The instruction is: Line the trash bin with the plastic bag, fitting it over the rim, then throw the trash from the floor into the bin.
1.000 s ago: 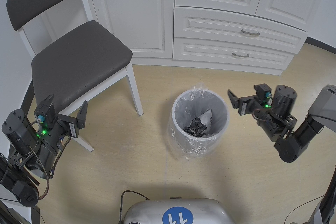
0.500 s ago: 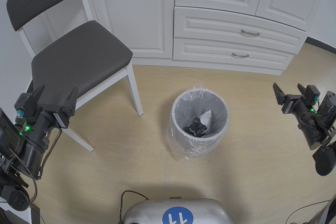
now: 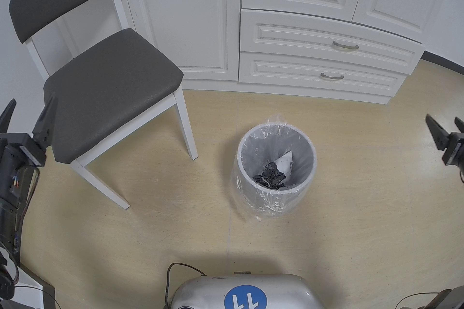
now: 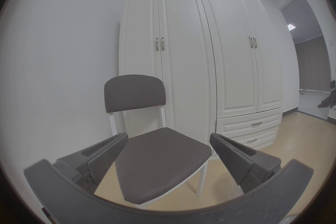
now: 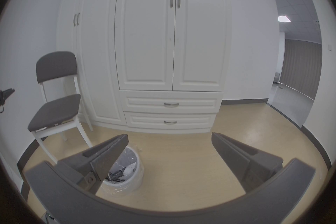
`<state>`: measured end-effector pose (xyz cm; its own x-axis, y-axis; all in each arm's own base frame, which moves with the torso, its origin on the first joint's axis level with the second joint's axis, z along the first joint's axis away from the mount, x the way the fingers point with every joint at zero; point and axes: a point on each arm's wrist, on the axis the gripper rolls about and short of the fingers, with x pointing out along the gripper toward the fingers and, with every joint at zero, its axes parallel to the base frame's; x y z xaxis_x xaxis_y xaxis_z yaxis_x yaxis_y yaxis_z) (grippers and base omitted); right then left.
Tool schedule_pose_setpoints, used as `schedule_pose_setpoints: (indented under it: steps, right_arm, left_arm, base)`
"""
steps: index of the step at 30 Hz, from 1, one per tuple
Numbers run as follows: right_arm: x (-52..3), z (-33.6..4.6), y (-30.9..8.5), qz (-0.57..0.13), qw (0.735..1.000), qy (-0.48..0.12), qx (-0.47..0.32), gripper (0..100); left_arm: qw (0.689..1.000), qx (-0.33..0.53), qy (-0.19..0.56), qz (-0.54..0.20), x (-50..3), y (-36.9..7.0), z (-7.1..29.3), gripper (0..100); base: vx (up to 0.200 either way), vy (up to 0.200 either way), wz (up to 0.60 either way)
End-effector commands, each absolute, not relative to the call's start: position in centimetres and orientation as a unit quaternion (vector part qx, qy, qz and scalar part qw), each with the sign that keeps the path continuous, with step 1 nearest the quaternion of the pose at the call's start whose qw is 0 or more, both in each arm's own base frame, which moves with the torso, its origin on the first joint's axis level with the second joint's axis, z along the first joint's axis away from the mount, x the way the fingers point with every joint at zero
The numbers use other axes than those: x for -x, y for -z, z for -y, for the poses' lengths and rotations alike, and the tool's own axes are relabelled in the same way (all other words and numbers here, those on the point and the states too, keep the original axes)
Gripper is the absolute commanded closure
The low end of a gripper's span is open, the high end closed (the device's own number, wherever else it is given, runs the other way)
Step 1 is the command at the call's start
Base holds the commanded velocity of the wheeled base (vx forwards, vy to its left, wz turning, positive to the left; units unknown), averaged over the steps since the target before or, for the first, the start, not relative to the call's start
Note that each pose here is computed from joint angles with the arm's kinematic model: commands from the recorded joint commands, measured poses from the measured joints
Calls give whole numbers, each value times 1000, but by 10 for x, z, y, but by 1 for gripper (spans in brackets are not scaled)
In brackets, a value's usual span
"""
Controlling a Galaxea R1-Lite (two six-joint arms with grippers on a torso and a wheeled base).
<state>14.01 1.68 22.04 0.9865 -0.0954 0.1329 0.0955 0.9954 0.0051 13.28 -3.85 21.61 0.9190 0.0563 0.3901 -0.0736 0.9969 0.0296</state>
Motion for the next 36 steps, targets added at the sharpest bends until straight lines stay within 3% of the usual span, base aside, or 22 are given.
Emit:
schedule_pose_setpoints:
  steps: [1, 16, 25, 36]
  right_arm:
    - [-50, -1, -257, 188, 980, 59, -26, 0]
    - [32, 8, -257, 315, 943, 92, -47, 0]
    - [85, 11, -226, 334, 937, 85, -50, 0]
    - [115, 6, -229, 388, 915, 88, -66, 0]
  left_arm:
    - [965, -13, -54, 256, -73, -241, 15, 0]
    - [962, -27, -99, 254, 2, -246, -9, 0]
    - [947, -26, -131, 291, 27, -252, -12, 0]
    - [938, -47, -156, 306, 70, -258, -16, 0]
  base:
    - [0, 0, 0]
    - [0, 0, 0]
    - [0, 0, 0]
    - [0, 0, 0]
